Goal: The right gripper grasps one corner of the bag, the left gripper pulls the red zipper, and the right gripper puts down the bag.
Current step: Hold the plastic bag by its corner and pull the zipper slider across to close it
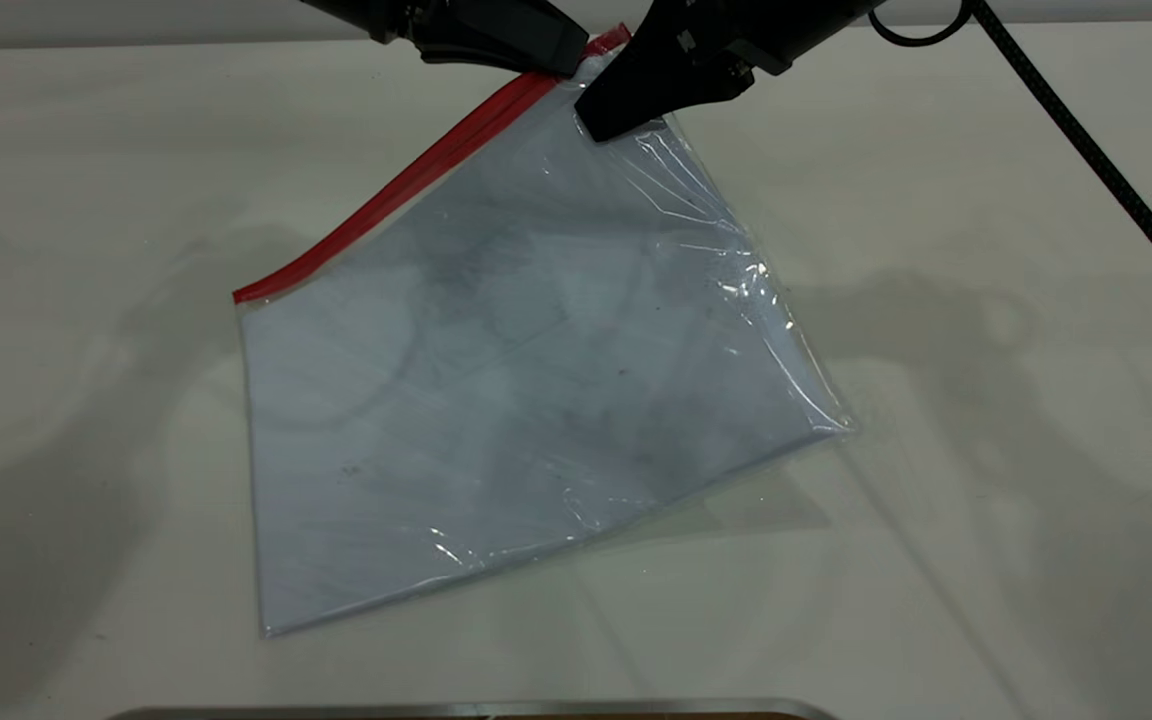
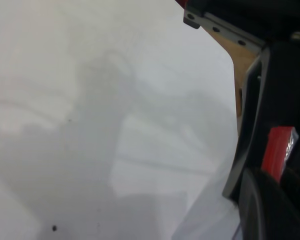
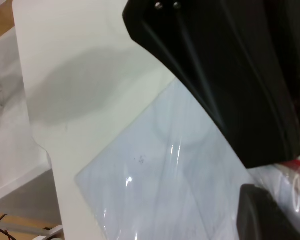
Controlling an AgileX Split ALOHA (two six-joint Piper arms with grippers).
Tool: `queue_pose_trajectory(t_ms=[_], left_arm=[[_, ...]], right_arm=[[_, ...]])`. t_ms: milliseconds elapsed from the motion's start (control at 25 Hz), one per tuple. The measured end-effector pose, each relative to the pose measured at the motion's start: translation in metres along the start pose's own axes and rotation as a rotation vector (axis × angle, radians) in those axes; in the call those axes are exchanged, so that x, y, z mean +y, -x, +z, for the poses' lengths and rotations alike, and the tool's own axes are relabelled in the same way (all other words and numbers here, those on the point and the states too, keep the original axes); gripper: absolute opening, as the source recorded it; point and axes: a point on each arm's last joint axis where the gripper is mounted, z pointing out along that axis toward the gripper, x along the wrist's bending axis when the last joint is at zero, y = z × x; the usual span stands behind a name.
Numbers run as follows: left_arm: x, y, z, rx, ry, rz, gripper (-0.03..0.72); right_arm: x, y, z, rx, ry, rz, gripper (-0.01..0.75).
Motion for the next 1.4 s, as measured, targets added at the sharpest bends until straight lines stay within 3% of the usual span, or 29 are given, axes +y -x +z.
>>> queue_pose_trajectory(t_ms=[520, 680, 1120, 1240, 1400], left_arm=[[0.004, 0.002, -0.004, 0.023, -0.006, 0.011, 0.076], [-0.01, -0.012, -0.012, 0.077, -0.061, 0.017, 0.074], [-0.006, -0.012, -0.012, 0.071, -0.005, 0.022, 0.083], [0.001, -0.012, -0.014, 0.07, 0.042, 0.019, 0.118], [0.009, -0.011, -0.016, 0.069, 0.067, 0.025, 0.224]], right_arm=[[0.006, 0.001, -0.014, -0.02, 0.011, -0.034, 0.034], [0.007, 0.014, -0.032, -0.087, 0.031, -0.026, 0.034], [0.009, 0.013, -0.035, -0.08, 0.038, -0.027, 0.034], [0.009, 0.012, -0.035, -0.076, 0.038, -0.027, 0.034], [0.006, 0.014, -0.031, -0.069, 0.034, -0.015, 0.034]])
